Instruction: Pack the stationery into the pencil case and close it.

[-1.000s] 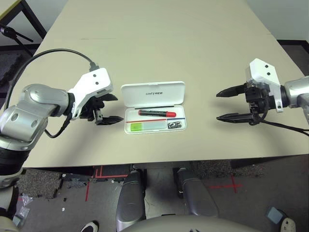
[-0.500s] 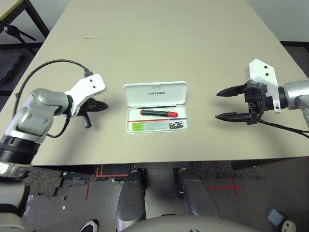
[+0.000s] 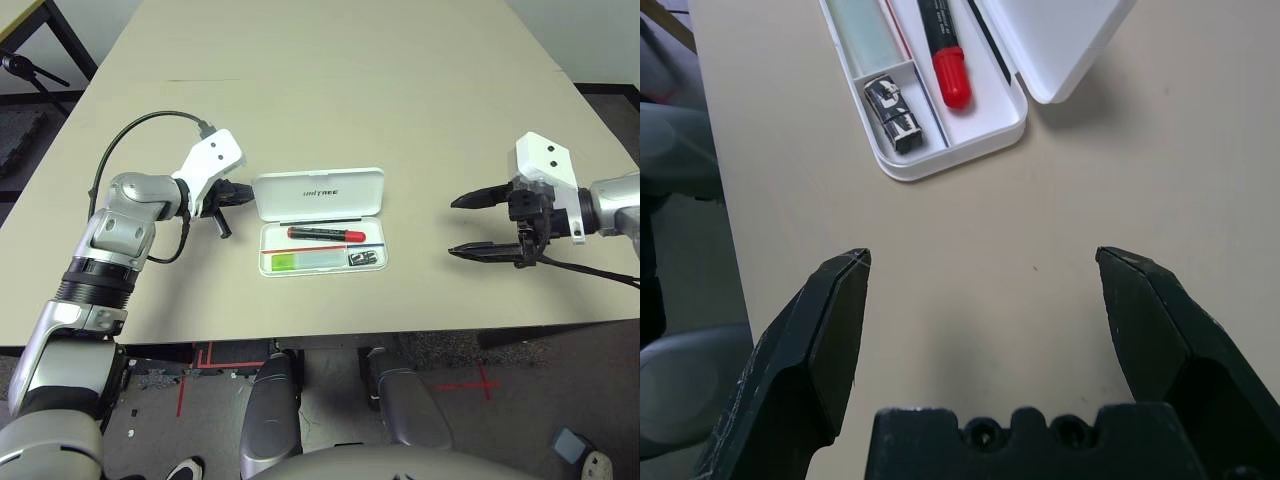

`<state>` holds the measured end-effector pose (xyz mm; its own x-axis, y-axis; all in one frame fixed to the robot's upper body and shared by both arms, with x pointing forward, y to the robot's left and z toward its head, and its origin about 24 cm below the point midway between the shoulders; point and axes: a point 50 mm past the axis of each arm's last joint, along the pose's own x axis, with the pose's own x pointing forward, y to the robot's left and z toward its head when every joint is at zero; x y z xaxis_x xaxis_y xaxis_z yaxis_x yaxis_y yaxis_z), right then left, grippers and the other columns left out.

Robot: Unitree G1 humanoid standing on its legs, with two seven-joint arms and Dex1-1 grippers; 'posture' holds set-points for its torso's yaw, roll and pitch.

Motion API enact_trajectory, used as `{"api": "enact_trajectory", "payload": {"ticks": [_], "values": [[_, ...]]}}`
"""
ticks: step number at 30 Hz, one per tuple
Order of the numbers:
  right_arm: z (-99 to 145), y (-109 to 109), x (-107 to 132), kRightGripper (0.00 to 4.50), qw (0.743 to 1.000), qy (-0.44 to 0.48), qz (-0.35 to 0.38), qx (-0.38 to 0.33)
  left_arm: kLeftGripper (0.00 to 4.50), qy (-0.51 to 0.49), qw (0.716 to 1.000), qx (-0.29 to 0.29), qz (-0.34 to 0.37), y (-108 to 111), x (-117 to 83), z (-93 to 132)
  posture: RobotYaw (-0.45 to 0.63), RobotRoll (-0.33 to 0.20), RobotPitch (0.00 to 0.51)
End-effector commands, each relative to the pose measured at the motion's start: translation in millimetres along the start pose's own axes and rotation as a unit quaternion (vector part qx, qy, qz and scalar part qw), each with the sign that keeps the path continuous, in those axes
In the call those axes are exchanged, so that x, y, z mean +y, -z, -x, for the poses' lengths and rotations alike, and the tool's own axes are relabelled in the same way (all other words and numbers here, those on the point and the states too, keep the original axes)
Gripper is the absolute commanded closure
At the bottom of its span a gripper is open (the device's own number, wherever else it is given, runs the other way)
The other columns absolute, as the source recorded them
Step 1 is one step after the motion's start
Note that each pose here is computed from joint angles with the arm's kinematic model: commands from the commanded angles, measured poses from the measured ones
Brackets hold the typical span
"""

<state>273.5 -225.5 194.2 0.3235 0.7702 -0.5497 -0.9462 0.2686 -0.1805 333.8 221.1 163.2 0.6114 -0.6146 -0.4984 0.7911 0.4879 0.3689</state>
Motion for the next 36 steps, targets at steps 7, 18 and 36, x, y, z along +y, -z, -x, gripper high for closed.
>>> {"api": "enact_trajectory", "payload": {"ticks": [7,18,36], "values": [[0.0,1.1,-0.6,0.0,1.0,0.001,0.002,0.002,4.45,0.029,0.998,-0.048,0.014,-16.8,-6.5,4.4,-0.14,0.0,0.181],[-2.7,2.4,-3.5,0.0,1.0,-0.005,0.005,0.009,4.45,0.112,0.991,-0.07,0.016,-27.6,-38.9,0.0,-0.13,0.0,0.183],[-10.8,6.6,-3.5,0.0,1.0,-0.011,0.009,0.018,4.45,0.172,0.985,-0.014,0.005,-7.8,-77.0,-25.6,-0.13,0.0,0.178]]}}
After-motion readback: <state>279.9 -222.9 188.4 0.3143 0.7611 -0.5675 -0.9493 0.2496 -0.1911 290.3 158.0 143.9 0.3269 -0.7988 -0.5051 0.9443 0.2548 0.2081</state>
